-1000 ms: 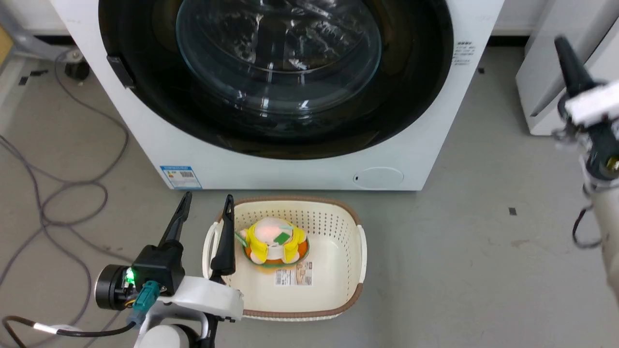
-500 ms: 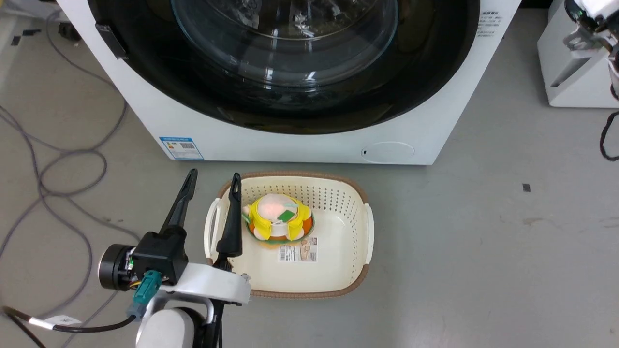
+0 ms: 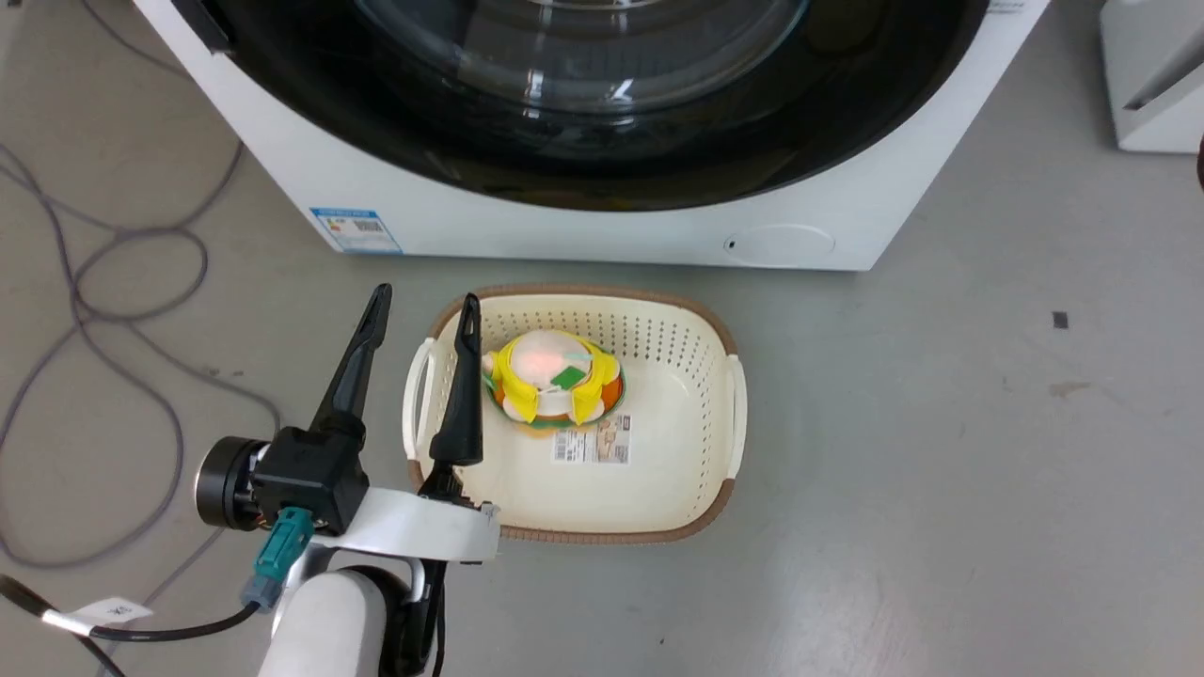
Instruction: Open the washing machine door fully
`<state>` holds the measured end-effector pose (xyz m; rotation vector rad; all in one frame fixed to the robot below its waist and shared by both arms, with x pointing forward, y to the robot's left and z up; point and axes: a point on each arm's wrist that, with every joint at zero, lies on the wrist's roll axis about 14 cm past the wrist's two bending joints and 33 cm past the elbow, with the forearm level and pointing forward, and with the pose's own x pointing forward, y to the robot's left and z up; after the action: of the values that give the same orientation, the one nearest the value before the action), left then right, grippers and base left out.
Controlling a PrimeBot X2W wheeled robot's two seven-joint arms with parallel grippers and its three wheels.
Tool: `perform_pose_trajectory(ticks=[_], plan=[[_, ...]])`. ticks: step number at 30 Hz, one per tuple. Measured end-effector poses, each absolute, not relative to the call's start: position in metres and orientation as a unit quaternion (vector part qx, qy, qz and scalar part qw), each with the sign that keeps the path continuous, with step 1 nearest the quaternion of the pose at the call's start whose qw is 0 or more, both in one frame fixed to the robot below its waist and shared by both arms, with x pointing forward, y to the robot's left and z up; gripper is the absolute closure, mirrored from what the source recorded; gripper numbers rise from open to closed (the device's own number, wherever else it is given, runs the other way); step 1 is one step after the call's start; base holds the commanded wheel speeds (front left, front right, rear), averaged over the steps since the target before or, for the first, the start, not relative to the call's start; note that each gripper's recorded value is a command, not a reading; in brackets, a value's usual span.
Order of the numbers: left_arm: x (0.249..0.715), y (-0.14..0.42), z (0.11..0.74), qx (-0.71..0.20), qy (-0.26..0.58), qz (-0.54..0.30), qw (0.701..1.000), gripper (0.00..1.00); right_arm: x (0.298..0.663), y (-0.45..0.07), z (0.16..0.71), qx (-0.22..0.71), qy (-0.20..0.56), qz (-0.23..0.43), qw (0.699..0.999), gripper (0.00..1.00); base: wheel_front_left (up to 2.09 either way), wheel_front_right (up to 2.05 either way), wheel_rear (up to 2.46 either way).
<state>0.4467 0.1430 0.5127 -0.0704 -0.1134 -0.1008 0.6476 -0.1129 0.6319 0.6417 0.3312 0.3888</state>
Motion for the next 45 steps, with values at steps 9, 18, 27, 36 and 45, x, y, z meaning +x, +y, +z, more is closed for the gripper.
perform_pose_trajectory(ticks=[9,18,27,36,45], plan=[[0.453,0.146,0.505,-0.040,-0.055,-0.044,0.997,0.00,0.664,-0.090,0.629,0.313,0.198,0.207,0.905,1.00,0.00,0.00,0.00],[0.459,0.143,0.500,-0.045,-0.056,-0.046,0.996,0.00,0.671,-0.083,0.626,0.317,0.253,0.219,0.887,1.00,0.00,0.00,0.00],[0.460,0.142,0.509,-0.045,-0.070,-0.048,0.995,0.00,0.658,-0.079,0.629,0.319,0.300,0.235,0.868,1.00,0.00,0.00,0.00],[0.452,0.141,0.519,-0.044,-0.078,-0.047,0.995,0.00,0.630,-0.074,0.617,0.322,0.345,0.247,0.846,1.00,0.00,0.00,0.00],[0.438,0.140,0.523,-0.044,-0.077,-0.048,0.995,0.00,0.602,-0.069,0.615,0.327,0.358,0.267,0.833,1.00,0.00,0.00,0.00]])
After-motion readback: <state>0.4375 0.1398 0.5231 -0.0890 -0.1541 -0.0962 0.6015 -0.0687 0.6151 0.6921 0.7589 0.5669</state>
